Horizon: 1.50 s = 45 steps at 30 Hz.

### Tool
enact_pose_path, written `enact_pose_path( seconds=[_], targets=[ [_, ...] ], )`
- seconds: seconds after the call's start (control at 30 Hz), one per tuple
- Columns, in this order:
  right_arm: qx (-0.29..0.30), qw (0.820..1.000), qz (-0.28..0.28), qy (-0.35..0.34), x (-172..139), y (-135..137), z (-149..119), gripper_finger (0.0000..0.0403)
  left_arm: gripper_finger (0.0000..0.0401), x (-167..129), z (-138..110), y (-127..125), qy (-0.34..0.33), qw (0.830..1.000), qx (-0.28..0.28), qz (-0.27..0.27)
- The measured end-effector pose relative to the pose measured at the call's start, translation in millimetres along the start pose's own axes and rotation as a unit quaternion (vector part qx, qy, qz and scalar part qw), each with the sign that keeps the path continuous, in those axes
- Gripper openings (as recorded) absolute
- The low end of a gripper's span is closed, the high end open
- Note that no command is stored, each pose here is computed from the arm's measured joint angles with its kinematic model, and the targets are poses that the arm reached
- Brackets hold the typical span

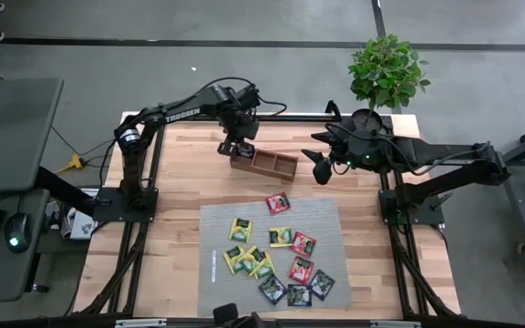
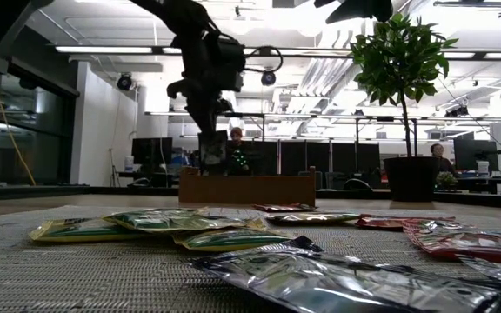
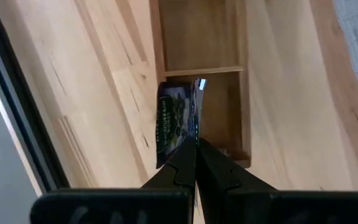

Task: Pick & Place Tea
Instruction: Put the purple tea bag into the left section of the wooden organizer

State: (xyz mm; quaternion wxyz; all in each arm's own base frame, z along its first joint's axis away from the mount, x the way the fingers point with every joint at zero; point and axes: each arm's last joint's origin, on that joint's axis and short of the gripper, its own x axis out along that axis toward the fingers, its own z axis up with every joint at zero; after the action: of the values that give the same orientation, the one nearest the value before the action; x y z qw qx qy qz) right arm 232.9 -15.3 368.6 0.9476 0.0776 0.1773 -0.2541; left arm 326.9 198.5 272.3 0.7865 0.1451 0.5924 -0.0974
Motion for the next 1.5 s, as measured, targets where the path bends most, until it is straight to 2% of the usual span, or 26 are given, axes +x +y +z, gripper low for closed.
enact_pose_path(
  seconds=[0.9,1.13,1.5],
  targets=[
    [0.004,1.000,0.000,0.000,0,0,0,0.0252,0.0000,-1,0,-2,-0.010,1.000,0.009,-0.019],
    [0.004,1.000,0.001,0.000,0,0,0,0.0252,0.0000,24,0,3,0.007,0.999,-0.011,-0.044],
    [0.010,1.000,0.003,0.001,0,0,0,0.0252,0.0002,26,0,4,0.012,0.999,-0.021,-0.038]
  ],
)
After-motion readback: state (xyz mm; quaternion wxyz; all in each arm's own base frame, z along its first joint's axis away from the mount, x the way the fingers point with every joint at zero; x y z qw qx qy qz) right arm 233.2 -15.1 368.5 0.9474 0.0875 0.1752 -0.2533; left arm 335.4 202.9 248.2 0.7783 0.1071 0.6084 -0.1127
